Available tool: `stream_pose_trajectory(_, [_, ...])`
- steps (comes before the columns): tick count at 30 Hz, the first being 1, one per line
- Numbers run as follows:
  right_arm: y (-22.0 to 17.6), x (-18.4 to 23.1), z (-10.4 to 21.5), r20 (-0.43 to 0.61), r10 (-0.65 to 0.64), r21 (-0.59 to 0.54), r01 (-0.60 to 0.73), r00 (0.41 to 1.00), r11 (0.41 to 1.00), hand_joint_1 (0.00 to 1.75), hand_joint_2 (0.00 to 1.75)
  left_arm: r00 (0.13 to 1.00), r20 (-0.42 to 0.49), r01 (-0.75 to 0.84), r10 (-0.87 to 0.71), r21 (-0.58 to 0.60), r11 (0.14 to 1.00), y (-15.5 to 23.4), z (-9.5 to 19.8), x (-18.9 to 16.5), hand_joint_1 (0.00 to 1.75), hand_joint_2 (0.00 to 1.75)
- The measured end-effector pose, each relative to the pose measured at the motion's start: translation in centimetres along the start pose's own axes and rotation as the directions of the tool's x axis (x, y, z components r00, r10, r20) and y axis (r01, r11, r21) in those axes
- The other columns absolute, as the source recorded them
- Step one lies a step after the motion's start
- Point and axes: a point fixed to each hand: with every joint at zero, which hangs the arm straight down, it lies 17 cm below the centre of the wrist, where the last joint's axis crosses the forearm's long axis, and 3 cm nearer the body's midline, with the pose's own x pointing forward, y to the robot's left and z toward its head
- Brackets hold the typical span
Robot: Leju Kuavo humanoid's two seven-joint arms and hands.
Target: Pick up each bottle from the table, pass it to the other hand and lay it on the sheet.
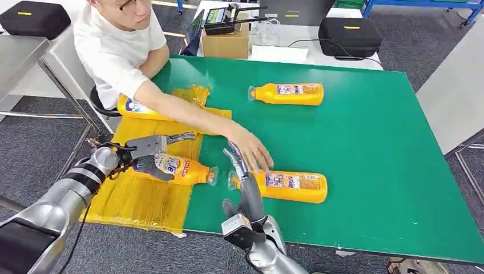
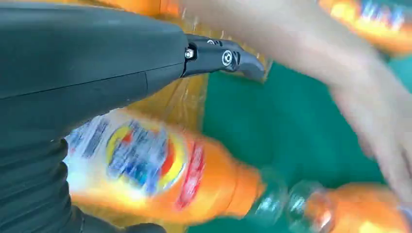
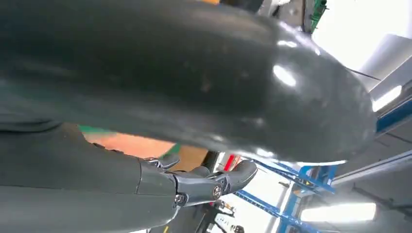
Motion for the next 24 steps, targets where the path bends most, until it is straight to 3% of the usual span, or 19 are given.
stream_pose_trajectory(7, [-0.5, -0.3, 0.3, 0.005, 0.033, -0.005, -0.033, 0.999, 0.999, 0.0, 0.0, 0.95, 0.251, -0.232, 0.184, 0.174, 0.957, 1.9, 0.0, 5.6, 0.0, 1.75])
stream_pose_trajectory(13, [-1.0, -0.5, 1.2, 0.048, 0.173, -0.002, -0.173, 0.984, 0.985, 0.0, 0.0, 0.81, 0.477, -0.508, 0.339, 0.285, 0.813, 3.5, 2.3, 10.5, 0.0, 1.75])
stream_pose_trajectory(14, [-1.0, -0.8, 1.7, 0.052, 0.204, 0.01, -0.205, 0.978, 0.979, 0.0, 1.75, 0.783, 0.513, -0.549, 0.351, 0.305, 0.778, 3.9, 2.7, 11.3, 0.0, 1.75])
stream_pose_trajectory(19, [-1.3, -4.5, 5.2, -0.003, 0.381, 0.123, -0.378, 0.925, 0.918, 0.0, 1.75, 0.702, 0.616, -0.663, 0.358, 0.381, 0.644, 2.7, 5.7, 12.8, 0.0, 1.75])
stream_pose_trajectory(24, [-2.9, -9.8, 10.9, -0.109, 0.584, 0.33, -0.525, 0.804, 0.784, 0.0, 1.75, 0.633, 0.685, -0.741, 0.36, 0.4, 0.54, -0.1, 9.1, 13.7, 0.0, 1.75])
